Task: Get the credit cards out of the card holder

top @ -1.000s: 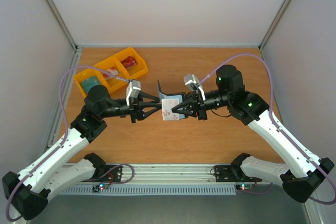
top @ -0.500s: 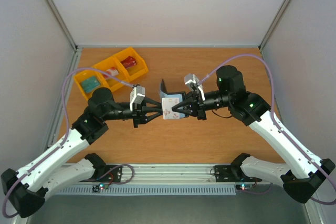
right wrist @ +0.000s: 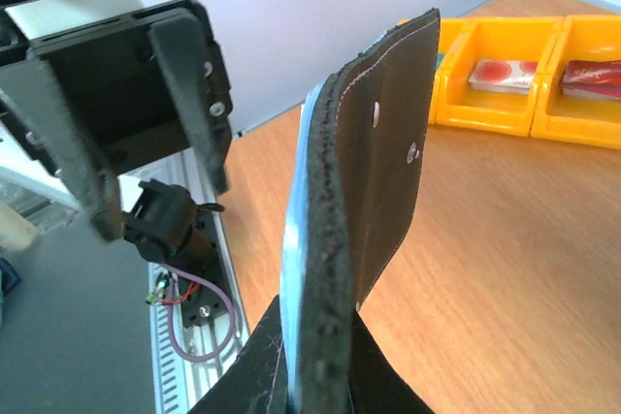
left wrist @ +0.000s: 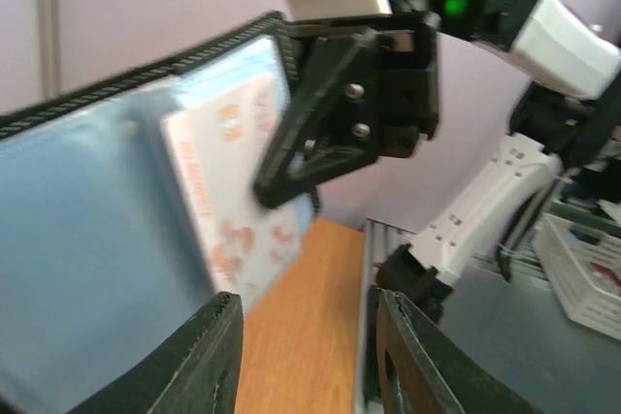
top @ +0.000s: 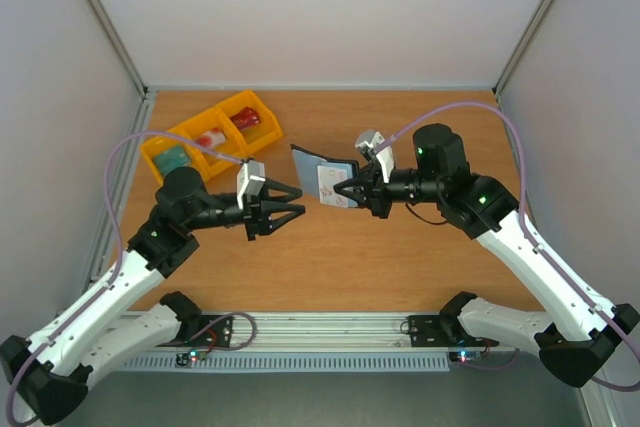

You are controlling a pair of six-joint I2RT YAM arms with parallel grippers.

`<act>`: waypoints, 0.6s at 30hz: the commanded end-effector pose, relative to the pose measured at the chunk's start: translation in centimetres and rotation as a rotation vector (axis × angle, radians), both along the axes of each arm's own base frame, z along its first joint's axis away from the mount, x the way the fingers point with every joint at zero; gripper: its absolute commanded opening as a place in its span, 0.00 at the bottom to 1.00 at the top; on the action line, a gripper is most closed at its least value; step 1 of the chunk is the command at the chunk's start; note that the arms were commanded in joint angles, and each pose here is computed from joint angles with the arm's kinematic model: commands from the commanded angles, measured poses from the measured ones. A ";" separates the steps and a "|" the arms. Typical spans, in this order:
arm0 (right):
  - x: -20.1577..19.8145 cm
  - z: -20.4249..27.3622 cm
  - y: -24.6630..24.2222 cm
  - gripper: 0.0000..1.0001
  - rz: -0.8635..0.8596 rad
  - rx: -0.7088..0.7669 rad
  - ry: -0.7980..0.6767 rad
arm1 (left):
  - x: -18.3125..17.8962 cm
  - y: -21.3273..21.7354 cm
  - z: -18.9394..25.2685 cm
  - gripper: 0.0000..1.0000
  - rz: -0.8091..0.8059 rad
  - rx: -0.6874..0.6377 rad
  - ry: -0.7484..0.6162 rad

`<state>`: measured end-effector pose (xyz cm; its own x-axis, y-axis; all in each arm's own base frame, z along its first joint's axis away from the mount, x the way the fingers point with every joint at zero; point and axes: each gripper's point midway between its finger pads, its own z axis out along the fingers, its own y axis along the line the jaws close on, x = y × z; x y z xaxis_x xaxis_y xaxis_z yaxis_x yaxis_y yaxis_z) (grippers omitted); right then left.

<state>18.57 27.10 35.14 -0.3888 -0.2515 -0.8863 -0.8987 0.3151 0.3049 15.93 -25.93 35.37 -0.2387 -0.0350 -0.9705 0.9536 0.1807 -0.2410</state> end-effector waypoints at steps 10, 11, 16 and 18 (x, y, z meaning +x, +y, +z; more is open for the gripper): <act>-1.2 2.2 0.3 0.01 0.066 0.055 -0.030 | 2.2 -1.8 0.7 0.38 0.069 -0.053 0.153; -1.4 2.3 0.3 0.01 0.079 0.061 -0.031 | 2.3 -1.8 0.4 0.36 0.070 -0.048 0.158; -2.1 2.6 0.6 0.01 0.125 0.078 -0.029 | 2.5 -2.3 0.1 0.32 0.062 -0.034 0.161; -2.1 2.4 0.6 0.01 0.123 0.074 -0.026 | 1.9 -2.7 0.5 0.30 0.031 -0.035 0.129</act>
<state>17.45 27.61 35.32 -0.3921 -0.2592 -0.8827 -0.9113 0.2403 0.3342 17.97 -28.12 33.31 -0.4303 -0.0353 -0.9020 0.8750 0.2293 -0.4264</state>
